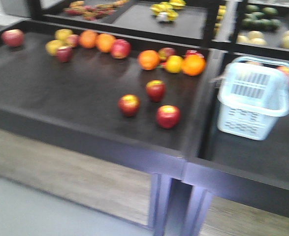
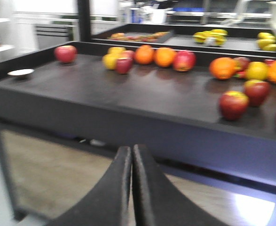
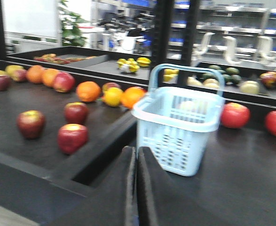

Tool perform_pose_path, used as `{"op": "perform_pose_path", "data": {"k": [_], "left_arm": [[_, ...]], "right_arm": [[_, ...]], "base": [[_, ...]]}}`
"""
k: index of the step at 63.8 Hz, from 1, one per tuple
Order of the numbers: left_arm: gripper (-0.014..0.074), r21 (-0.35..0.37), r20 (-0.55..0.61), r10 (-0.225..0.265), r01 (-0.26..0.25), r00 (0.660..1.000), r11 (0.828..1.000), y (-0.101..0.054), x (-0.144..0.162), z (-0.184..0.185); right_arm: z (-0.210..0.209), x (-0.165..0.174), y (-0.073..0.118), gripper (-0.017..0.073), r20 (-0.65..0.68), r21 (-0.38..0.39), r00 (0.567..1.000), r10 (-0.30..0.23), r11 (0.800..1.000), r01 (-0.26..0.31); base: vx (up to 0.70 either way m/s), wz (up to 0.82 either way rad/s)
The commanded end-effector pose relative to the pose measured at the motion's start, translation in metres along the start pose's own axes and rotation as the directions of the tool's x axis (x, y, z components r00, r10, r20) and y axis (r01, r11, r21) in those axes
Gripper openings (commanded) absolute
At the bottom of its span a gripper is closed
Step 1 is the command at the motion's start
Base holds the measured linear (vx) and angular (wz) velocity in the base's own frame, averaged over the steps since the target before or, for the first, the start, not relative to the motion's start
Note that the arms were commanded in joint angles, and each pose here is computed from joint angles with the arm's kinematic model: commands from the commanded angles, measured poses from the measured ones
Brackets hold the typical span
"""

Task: Pick three apples into basket with both arms
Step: 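Turn the base and approach the table holding the light-blue basket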

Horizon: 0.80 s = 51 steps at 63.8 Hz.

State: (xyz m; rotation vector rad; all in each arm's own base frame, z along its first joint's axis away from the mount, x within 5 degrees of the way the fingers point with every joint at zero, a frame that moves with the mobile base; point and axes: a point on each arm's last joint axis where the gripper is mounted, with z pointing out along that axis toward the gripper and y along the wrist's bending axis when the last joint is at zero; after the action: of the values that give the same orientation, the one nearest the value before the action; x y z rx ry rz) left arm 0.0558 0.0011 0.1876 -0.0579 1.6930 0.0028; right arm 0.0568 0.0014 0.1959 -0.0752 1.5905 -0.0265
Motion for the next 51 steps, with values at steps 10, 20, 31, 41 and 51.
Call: {"op": "perform_pose_path", "data": {"k": [10, 20, 31, 41, 51], "left_arm": [[-0.0006, -0.003, 0.059, -0.009, 0.009, 0.998, 1.000, 0.0006, 0.0008, 0.0005], [-0.0006, -0.003, 0.059, -0.009, 0.009, 0.998, 1.000, 0.0006, 0.0008, 0.0005], [-0.0006, -0.003, 0.059, -0.009, 0.009, 0.998, 1.000, 0.0006, 0.0008, 0.0005], [-0.0006, -0.003, 0.059, -0.009, 0.009, 0.998, 1.000, 0.0006, 0.0008, 0.0005], [-0.0006, -0.003, 0.059, -0.009, 0.009, 0.998, 1.000, 0.0006, 0.0008, 0.0005]], "right_arm": [[-0.0003, -0.0023, 0.0002, -0.0001, 0.066, 0.004, 0.998, -0.016, 1.000, 0.016], [-0.0003, -0.0023, 0.0002, -0.0001, 0.066, 0.004, 0.998, -0.016, 1.000, 0.016], [-0.0003, -0.0023, 0.0002, -0.0001, 0.066, 0.004, 0.998, -0.016, 1.000, 0.016], [-0.0003, -0.0023, 0.0002, -0.0001, 0.066, 0.004, 0.998, -0.016, 1.000, 0.016], [-0.0003, -0.0023, 0.0002, -0.0001, 0.066, 0.004, 0.998, -0.016, 1.000, 0.016]], "base": [[0.06, -0.56], [0.04, -0.40], [0.03, -0.27], [0.04, -0.25], [0.06, -0.28]]}}
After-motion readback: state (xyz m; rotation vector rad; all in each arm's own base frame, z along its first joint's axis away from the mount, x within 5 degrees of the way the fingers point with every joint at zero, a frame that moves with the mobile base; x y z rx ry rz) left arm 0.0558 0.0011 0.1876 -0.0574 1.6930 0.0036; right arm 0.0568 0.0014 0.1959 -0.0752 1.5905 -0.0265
